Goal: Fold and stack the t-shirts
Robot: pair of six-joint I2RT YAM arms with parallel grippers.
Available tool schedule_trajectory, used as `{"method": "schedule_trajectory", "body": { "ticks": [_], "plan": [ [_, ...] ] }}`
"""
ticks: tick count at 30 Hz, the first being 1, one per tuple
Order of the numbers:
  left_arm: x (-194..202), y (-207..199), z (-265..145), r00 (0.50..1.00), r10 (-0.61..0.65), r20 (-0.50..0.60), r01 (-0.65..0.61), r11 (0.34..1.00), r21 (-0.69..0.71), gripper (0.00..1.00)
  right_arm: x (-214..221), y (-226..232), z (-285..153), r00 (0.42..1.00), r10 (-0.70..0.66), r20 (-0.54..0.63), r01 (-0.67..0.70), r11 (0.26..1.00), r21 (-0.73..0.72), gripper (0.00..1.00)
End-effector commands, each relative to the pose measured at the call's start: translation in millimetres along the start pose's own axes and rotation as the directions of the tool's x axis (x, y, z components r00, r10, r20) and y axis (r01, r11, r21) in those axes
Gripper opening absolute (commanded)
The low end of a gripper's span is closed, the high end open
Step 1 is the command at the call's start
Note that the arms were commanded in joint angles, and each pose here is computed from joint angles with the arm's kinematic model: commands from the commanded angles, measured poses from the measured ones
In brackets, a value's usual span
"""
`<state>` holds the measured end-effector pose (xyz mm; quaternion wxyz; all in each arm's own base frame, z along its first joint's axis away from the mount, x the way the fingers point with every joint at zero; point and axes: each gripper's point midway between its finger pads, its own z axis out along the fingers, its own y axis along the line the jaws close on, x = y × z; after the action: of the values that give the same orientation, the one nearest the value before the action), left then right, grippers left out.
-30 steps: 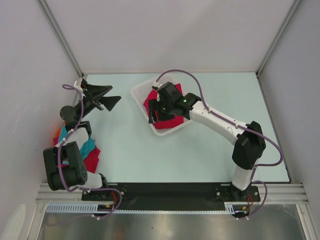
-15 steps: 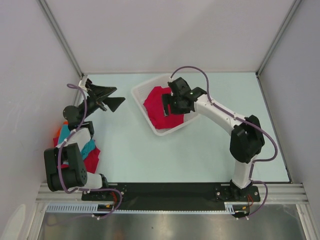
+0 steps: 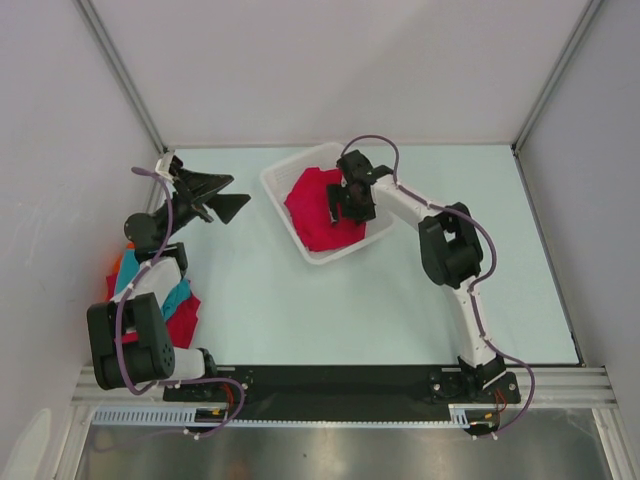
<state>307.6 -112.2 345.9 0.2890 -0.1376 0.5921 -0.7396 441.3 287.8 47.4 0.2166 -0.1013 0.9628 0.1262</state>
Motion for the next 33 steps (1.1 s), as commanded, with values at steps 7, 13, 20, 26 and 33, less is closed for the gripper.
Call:
{"method": "schedule_trajectory", "body": {
  "ticks": [7, 13, 20, 26, 33],
  "plan": [
    [32.4, -45.1, -4.3, 0.915, 0.402, -0.044, -0.386, 0.9, 0.203, 1.0, 1.8, 10.8, 7.8, 1.0, -0.011, -0.011, 0.01, 0.995, -0.095, 0.0],
    [28.3, -39.8, -3.7, 0.917, 0.397, -0.043, -0.382, 0.903, 0.194, 1.0, -68.0, 26.9, -92.5, 0.97, -0.05, 0.237, 0.067, 0.996, -0.066, 0.0],
    [23.1, -25.6, -2.6, 0.927, 0.371, -0.048, -0.358, 0.917, 0.174, 1.0, -152.7, 31.5, -318.8, 0.768, -0.039, 0.639, 0.05, 0.999, 0.0, 0.0],
    [21.6, -18.1, -0.9, 0.929, 0.365, -0.054, -0.352, 0.921, 0.167, 1.0, -144.7, -10.3, -461.8, 0.54, 0.001, 0.842, -0.117, 0.99, 0.074, 0.0],
    [22.1, -8.4, 6.2, 0.939, 0.338, -0.064, -0.324, 0.931, 0.171, 1.0, -95.5, -99.0, -439.6, 0.624, 0.032, 0.781, -0.336, 0.913, 0.232, 0.0]
  ]
}}
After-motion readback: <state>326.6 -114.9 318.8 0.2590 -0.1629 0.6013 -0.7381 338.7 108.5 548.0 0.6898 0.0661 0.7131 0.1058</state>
